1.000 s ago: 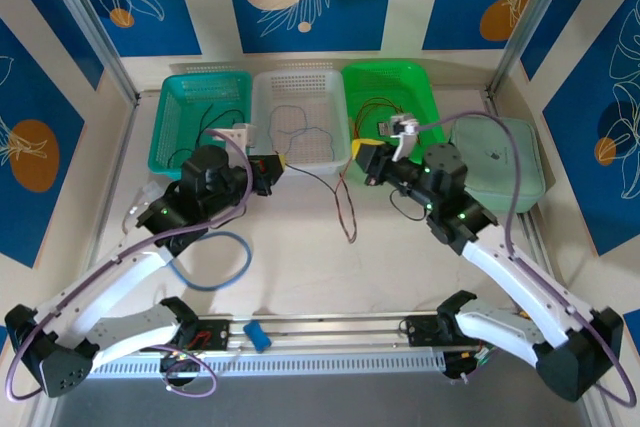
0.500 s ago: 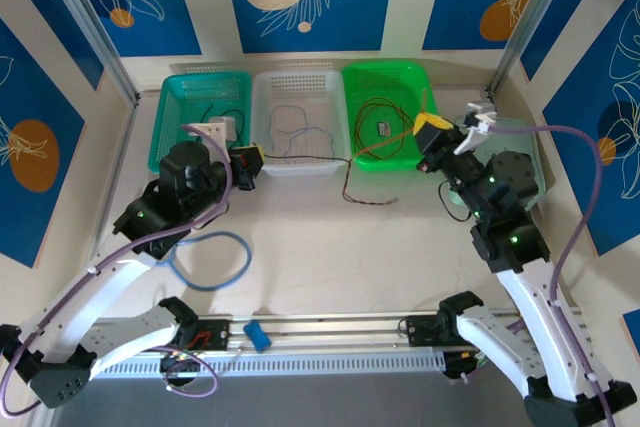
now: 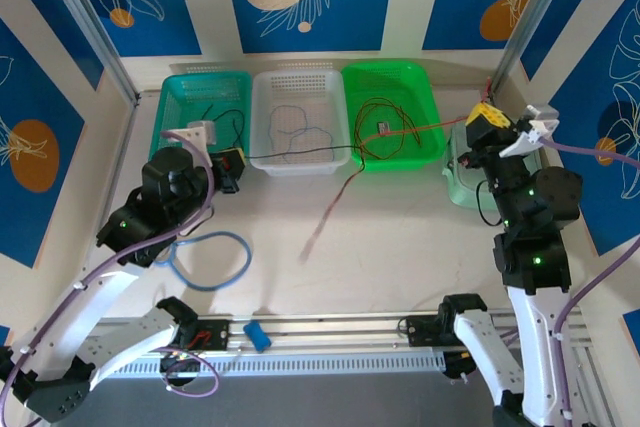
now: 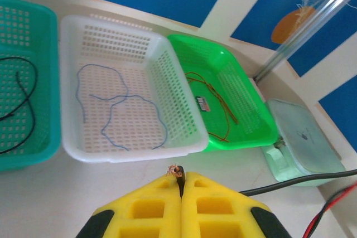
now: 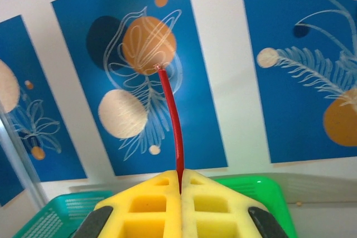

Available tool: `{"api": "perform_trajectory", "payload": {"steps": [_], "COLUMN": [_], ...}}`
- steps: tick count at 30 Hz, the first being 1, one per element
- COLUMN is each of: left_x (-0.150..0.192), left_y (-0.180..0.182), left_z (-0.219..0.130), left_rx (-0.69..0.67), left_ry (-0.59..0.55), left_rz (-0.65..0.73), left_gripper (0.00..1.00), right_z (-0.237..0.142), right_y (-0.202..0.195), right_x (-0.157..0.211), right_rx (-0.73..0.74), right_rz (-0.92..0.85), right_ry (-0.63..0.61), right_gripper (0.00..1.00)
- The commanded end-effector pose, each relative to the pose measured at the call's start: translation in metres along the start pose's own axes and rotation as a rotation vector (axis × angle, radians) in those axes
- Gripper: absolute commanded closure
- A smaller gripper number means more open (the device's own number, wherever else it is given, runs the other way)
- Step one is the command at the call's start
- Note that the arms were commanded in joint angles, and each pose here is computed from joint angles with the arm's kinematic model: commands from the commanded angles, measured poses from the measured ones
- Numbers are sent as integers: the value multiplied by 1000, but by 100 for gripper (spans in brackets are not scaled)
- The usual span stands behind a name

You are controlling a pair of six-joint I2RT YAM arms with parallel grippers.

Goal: Untangle the cables

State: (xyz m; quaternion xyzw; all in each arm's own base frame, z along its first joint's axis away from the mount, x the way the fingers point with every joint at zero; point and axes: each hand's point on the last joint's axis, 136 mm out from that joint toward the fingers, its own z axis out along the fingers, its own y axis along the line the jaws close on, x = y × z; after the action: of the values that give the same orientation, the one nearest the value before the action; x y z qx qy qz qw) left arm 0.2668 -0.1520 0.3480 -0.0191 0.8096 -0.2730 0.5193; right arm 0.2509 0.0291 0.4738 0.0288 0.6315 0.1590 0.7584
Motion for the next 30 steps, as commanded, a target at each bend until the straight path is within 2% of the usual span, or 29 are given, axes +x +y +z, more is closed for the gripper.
{"api": "perform_trajectory", "payload": {"steps": [1,11,17,23,30], "left_x": [5,25,68,112,139], "left_y": [32,91,129,154,177], "left_z": [-13,-37,-31,-27,-33], "left_rx": [-117,-313,-411,-448,-503], "left_ry": [-1,-32,10,67,64], "left_rz": [-27,-80,-130,-208,-267], "left_gripper": [100,100,100,100,100], "right_z": [-8,-7,-2,0,-1], "right_y": [-6,-29,-31,-26,-16], "right_x": [-29,-58,-88,-130,-166], "right_rx": [38,132,153,166,150], "right_rz": [-46,-73,-104,-164,-184], "right_ry": [-73,-138,-210,-292,-385], "right_gripper": [100,100,100,100,100]}}
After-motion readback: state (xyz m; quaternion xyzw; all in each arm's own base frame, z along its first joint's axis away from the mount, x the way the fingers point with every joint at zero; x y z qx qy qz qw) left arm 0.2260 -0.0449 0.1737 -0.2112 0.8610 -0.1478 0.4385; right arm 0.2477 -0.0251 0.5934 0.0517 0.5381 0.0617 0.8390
